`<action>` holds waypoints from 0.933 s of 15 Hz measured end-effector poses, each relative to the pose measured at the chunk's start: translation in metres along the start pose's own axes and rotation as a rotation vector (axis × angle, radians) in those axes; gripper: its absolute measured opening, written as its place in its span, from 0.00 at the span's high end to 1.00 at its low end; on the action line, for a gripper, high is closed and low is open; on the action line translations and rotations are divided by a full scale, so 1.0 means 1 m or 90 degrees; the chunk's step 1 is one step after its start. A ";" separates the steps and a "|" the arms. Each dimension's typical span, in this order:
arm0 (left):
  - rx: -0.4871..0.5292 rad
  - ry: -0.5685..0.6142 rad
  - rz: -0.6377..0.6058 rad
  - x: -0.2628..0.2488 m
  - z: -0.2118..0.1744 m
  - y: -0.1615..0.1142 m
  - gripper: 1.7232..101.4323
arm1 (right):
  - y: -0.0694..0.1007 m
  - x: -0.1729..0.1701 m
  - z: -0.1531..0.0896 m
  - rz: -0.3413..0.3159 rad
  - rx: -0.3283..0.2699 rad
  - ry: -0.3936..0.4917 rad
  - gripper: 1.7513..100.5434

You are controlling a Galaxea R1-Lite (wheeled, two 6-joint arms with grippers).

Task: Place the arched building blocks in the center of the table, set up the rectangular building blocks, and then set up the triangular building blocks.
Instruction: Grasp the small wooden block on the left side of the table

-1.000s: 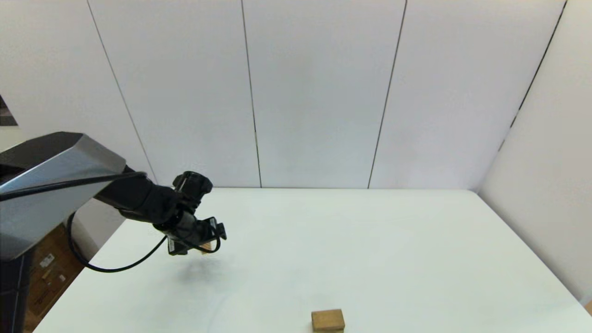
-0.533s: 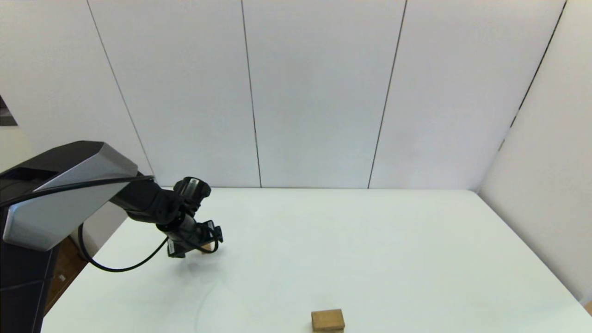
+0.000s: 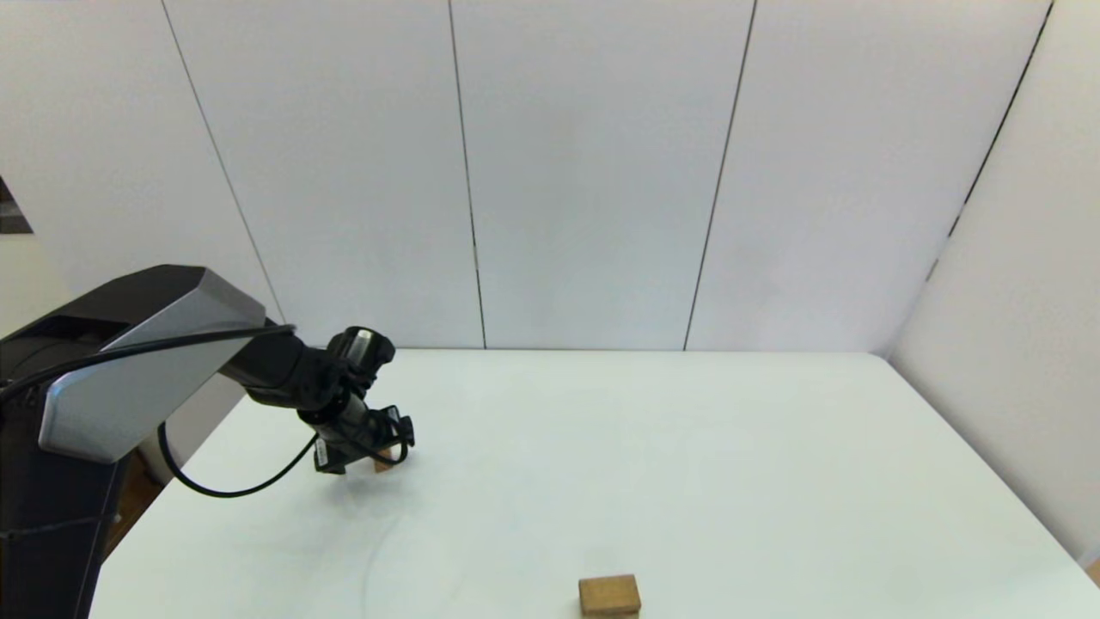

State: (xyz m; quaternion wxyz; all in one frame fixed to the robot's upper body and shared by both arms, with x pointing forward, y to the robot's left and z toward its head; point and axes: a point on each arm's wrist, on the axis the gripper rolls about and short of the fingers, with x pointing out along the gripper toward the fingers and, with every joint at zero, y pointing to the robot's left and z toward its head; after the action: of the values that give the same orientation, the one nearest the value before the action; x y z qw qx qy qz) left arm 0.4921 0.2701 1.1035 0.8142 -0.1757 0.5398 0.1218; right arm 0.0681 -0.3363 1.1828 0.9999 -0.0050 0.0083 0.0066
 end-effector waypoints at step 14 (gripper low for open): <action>0.005 -0.004 0.015 0.008 0.006 -0.005 0.38 | 0.000 0.000 0.000 0.000 0.000 0.000 0.03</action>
State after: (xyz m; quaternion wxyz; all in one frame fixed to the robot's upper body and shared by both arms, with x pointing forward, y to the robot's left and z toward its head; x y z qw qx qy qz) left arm 0.5024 0.2678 1.0995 0.8151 -0.1657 0.5398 0.1296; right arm 0.0681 -0.3363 1.1828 0.9999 -0.0050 0.0083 0.0066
